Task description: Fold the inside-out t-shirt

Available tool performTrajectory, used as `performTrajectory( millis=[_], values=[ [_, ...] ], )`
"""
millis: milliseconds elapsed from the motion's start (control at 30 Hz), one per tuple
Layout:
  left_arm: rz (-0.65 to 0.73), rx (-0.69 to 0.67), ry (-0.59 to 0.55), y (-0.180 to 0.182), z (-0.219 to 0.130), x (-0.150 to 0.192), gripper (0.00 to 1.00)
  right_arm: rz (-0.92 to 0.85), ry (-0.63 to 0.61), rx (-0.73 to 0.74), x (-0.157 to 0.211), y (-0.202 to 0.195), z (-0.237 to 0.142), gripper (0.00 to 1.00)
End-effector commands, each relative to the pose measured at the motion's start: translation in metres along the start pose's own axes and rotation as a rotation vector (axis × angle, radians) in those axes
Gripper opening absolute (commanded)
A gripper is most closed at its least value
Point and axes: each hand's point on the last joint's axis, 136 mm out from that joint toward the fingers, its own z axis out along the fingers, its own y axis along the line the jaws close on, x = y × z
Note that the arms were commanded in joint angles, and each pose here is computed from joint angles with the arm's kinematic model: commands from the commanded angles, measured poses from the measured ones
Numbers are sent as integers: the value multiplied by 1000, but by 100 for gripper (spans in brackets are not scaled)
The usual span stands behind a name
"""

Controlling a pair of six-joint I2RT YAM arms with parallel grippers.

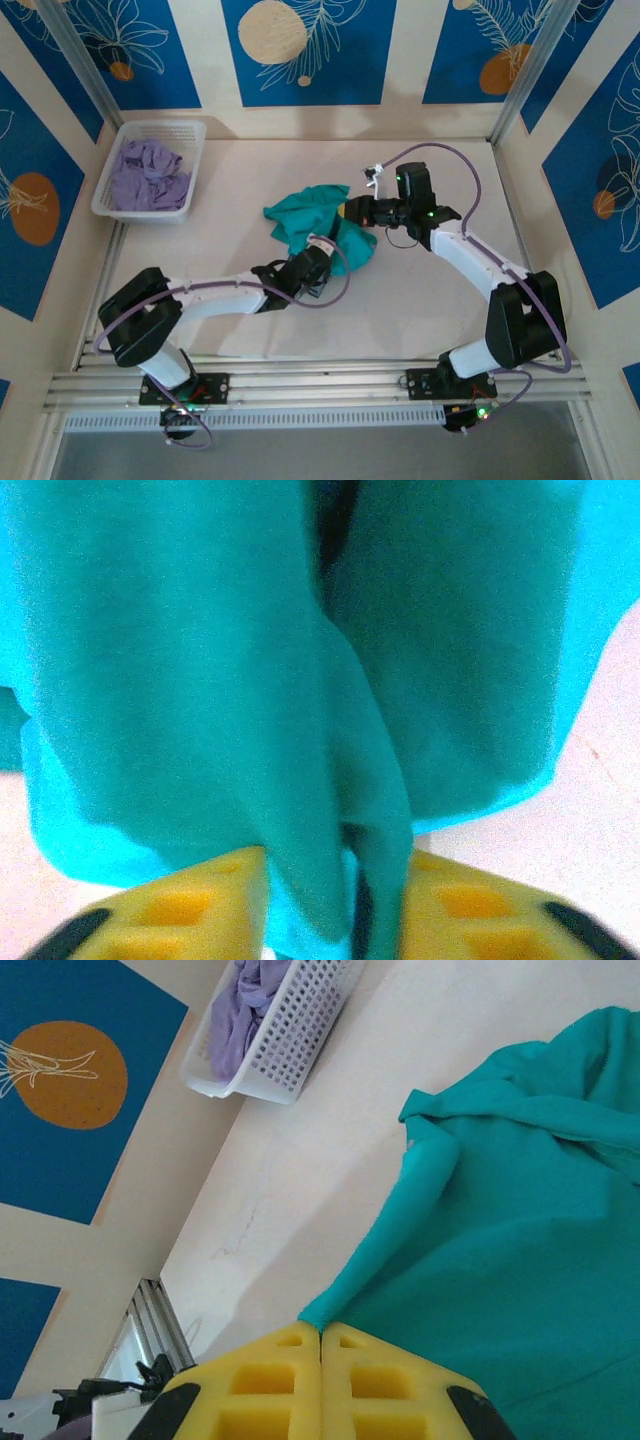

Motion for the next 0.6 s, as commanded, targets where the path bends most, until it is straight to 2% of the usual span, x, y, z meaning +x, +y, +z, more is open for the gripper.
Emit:
performTrajectory(
  millis=[0,33,167,333,433,567],
  values=[
    [-23,31,-107,13,-17,-28,8,-58,-37,10,-11,13,-28,0],
    [-35,63,-140,16,-27,-35,0,-78,-48,17,-16,16,-36,0],
    [-111,213,-258,37,-74,-69,0,-186,-86,36,-32,38,-64,0],
    [-192,344,-350,68,-126,-106,0,-323,-156,38,-51,73,-94,0],
    [-204,389,-373,80,-148,-120,0,-380,-196,63,-59,87,-110,0],
    [-253,445,-420,94,-167,-131,0,-410,-221,127,-61,86,-121,0]
  ],
)
